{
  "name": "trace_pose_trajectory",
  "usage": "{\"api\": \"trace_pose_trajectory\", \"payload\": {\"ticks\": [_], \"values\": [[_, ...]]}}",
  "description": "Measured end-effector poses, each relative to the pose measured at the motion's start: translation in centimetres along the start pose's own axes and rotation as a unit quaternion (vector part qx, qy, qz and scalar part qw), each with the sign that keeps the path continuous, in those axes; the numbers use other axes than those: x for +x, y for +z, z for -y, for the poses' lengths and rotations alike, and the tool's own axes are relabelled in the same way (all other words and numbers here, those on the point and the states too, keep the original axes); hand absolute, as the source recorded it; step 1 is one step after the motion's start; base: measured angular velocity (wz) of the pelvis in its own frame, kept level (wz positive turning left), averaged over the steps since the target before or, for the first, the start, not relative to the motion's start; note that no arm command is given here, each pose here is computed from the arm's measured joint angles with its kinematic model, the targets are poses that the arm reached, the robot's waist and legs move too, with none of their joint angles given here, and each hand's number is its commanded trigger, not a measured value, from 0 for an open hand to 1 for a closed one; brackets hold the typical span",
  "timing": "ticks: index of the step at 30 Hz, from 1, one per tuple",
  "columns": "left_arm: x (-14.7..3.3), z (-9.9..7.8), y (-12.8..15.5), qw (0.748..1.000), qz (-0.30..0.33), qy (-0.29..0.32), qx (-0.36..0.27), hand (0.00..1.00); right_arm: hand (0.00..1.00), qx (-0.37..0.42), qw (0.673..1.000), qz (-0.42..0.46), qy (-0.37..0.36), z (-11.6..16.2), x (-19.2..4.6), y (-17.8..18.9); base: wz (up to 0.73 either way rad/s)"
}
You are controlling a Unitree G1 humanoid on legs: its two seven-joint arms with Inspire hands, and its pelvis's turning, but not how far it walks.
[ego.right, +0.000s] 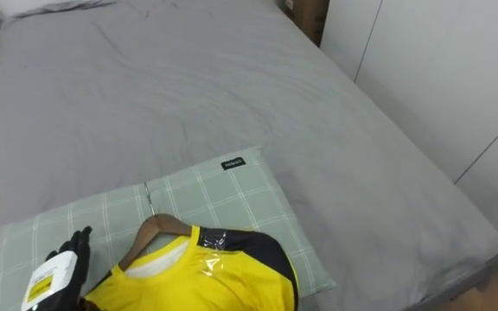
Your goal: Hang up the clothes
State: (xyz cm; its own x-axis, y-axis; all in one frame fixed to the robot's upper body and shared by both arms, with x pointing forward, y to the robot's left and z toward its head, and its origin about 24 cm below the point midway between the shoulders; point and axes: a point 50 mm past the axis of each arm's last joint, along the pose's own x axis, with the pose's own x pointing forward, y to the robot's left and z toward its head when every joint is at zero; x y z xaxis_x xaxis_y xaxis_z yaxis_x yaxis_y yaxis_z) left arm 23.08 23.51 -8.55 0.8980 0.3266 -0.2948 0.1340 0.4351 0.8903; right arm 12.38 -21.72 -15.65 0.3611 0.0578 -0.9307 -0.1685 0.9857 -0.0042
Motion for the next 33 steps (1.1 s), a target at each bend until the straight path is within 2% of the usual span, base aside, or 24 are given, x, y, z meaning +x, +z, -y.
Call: {"api": "trace_pose_trajectory", "payload": {"ticks": [17, 33], "values": [[0.3, 0.1, 0.3, 1.0, -0.016, -0.002, -0.007, 0.0, 0.0, -0.018, 1.0, 0.016, -0.011, -0.3, 0.3, 2.0, 0.01], [0.3, 0.6, 1.0, 1.0, -0.019, -0.008, -0.008, 0.0, 0.0, -0.017, 1.0, 0.002, -0.015, -0.2, 0.3, 1.9, 0.0]]}}
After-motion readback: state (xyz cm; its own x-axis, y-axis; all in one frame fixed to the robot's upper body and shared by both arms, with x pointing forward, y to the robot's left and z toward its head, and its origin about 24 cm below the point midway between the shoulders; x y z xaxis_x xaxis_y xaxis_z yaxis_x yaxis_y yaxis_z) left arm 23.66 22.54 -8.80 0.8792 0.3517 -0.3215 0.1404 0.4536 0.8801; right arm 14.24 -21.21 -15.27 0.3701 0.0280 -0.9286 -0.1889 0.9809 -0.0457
